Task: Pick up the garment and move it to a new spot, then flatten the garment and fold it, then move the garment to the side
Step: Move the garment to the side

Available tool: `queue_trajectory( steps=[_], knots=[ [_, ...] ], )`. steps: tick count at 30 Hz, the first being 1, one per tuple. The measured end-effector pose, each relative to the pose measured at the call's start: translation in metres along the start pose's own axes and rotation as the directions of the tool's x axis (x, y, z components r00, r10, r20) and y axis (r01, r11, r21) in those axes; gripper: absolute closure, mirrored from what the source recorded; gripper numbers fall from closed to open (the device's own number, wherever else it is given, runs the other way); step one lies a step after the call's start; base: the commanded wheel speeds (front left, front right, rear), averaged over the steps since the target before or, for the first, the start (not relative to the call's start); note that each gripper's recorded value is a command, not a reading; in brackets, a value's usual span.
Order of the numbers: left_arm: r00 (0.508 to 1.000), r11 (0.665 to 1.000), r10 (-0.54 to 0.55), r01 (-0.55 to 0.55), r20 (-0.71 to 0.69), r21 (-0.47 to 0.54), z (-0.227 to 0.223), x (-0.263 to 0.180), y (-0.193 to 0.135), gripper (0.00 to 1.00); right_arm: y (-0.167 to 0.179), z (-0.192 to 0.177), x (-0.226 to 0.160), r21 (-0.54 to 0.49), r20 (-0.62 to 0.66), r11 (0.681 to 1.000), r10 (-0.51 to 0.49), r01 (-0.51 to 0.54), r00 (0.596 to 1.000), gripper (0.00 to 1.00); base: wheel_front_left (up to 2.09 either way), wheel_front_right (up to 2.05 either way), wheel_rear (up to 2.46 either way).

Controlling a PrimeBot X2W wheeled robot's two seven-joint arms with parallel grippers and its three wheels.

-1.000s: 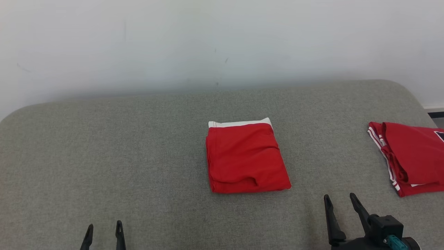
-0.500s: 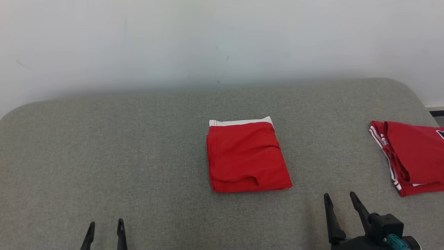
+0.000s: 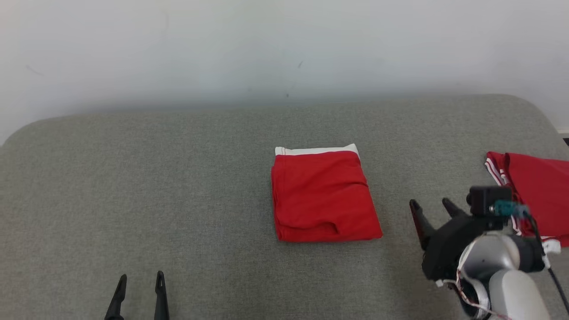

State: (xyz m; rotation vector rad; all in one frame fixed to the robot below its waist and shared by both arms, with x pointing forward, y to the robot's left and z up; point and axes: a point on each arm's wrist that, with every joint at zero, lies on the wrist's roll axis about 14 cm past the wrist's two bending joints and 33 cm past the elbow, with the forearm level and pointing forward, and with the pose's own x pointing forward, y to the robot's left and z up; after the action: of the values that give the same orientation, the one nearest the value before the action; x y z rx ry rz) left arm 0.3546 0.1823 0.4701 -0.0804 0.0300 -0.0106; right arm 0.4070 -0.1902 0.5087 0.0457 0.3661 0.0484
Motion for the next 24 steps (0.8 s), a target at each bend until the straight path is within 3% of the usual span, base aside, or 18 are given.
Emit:
queue_trajectory(
  steps=[11, 19, 24],
  knots=[
    [0.998, 0.999, 0.053, -0.053, 0.027, 0.0, 0.009, 0.007, 0.016, 0.0, 0.013, 0.024, 0.044, -0.067, -0.239, 0.998, -0.012, -0.004, 0.971, 0.0, 0.0, 0.0, 0.0],
    [0.995, 0.995, 0.103, -0.103, 0.008, -0.01, 0.004, 0.009, 0.03, 0.0, 0.02, -0.011, 0.091, -0.07, -0.404, 0.998, -0.026, -0.002, 0.914, 0.0, 0.0, 0.0, 0.0],
    [0.99, 0.99, 0.14, -0.14, -0.02, -0.002, -0.004, 0.008, 0.041, 0.0, 0.038, -0.048, 0.113, -0.04, -0.507, 0.998, 0.022, -0.049, 0.862, 0.0, 0.0, 0.0, 0.0]
  ],
)
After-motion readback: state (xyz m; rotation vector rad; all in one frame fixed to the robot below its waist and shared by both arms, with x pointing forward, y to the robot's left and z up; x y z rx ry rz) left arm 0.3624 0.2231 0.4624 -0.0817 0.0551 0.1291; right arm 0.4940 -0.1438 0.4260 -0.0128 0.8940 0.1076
